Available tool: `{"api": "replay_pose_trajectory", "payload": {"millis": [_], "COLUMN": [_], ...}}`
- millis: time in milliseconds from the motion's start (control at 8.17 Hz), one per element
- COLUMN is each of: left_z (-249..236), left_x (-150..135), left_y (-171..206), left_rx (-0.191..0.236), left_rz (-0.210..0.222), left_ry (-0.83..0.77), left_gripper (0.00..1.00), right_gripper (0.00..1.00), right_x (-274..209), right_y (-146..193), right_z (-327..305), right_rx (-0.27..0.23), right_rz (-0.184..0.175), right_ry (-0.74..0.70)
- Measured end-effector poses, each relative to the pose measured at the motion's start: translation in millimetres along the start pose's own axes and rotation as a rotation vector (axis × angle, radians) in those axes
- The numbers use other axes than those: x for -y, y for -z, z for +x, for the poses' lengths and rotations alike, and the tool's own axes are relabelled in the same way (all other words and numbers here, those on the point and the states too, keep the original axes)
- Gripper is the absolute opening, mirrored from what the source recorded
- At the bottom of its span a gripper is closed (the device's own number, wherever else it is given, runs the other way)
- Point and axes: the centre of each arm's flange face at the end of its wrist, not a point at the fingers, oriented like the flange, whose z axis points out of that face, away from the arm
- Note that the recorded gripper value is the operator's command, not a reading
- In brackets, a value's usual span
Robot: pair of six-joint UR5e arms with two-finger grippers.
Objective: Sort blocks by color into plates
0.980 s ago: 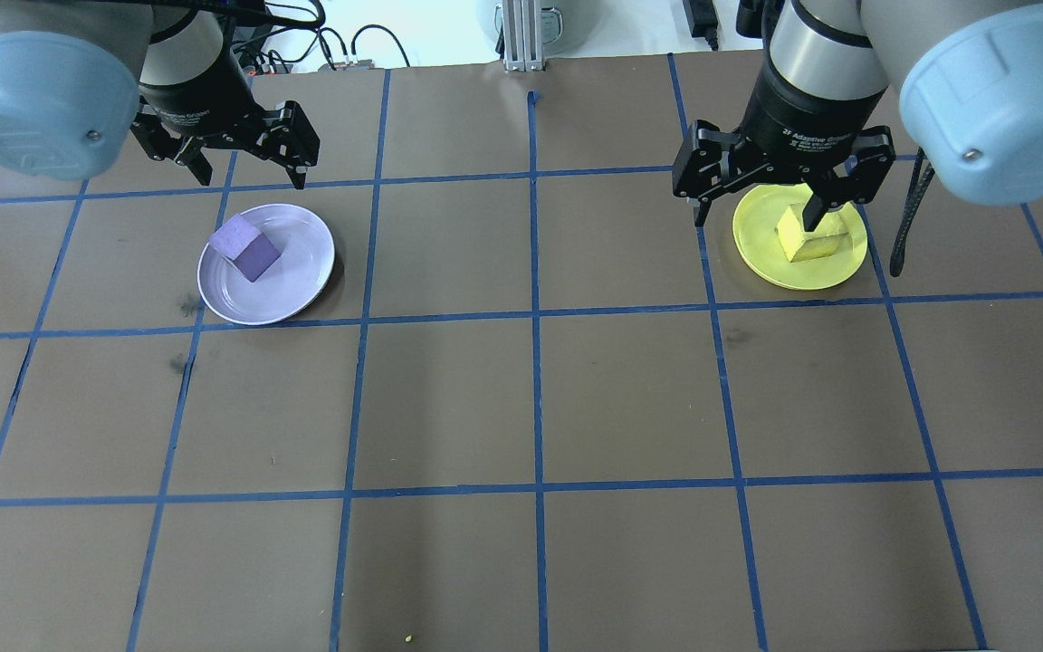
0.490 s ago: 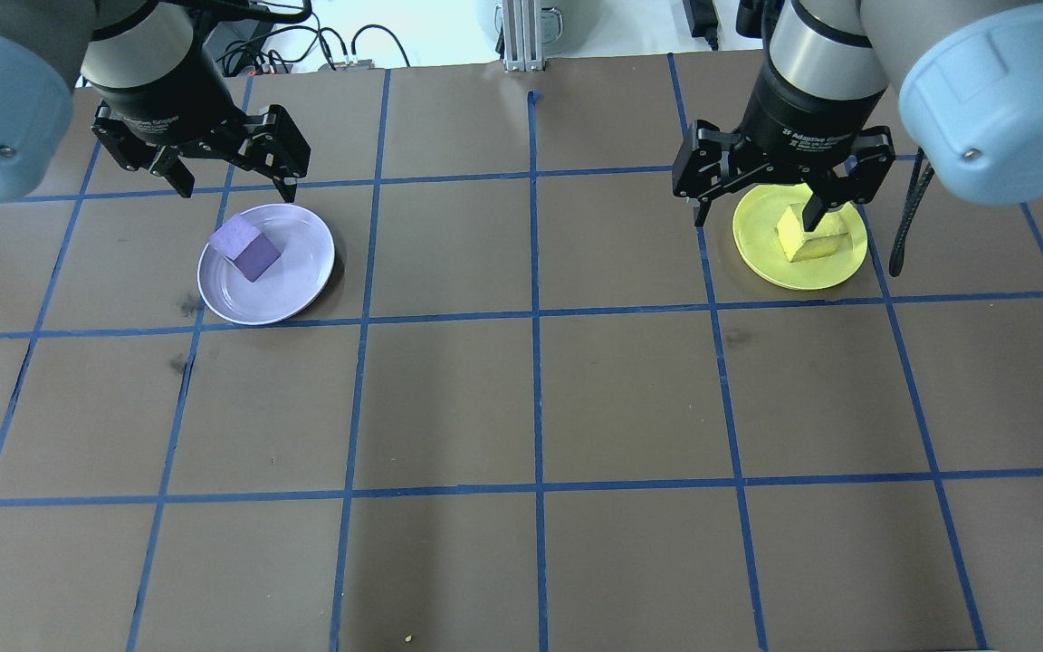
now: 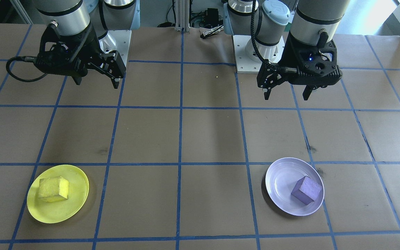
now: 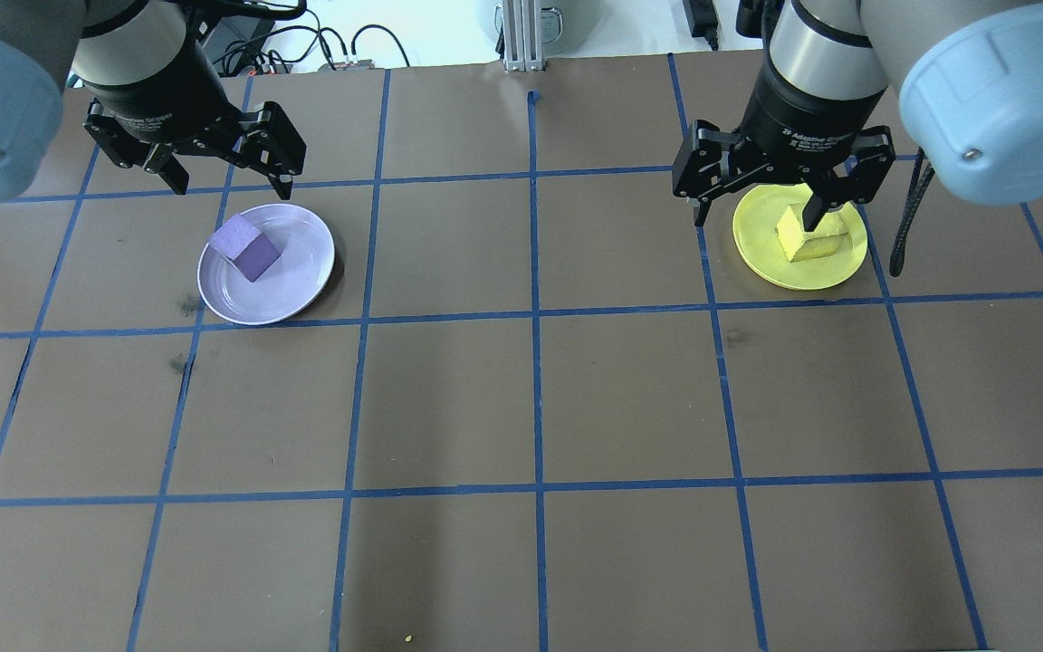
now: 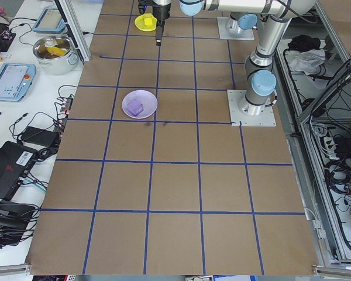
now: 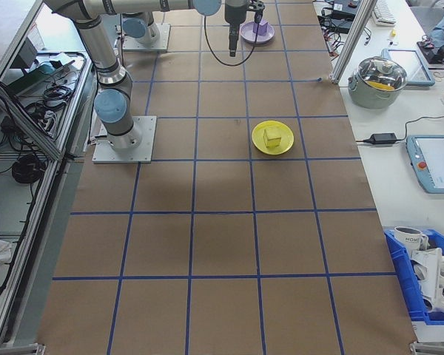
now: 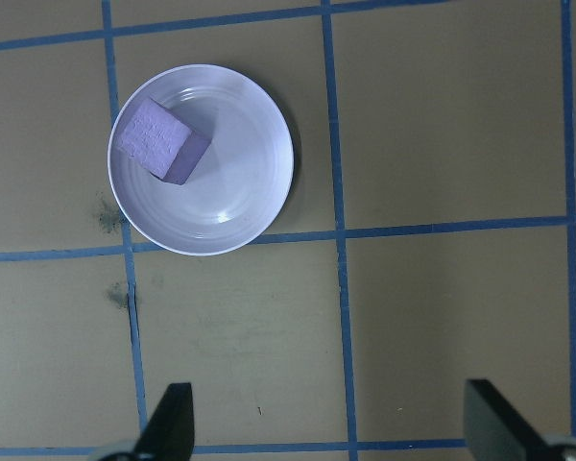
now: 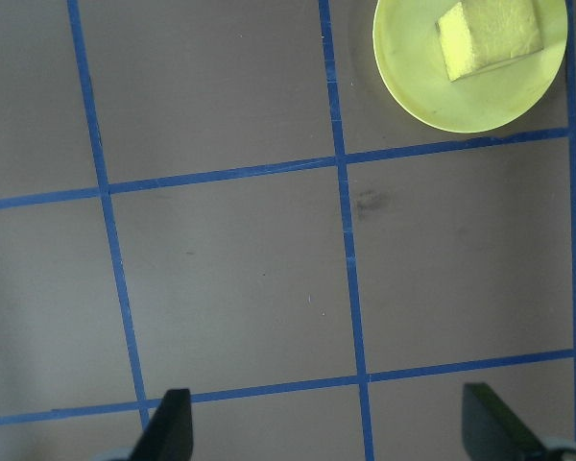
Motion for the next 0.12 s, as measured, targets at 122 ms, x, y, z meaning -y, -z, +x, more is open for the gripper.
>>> {"api": "replay_pose_trajectory", "payload": {"millis": [122], "left_z": [-2.6], "left_x": [0.3], "left_y": [0.9], "left_rx": [0.004], "left_rz": [0.001], "left_ry": [0.002], "left_gripper": [1.0], "right_gripper": [1.0], "right_x": [0.0], "right_y": [0.0], "right_z": [0.0], "right_rx": [0.0], "right_rz": [0.0], "right_ry": [0.0]}}
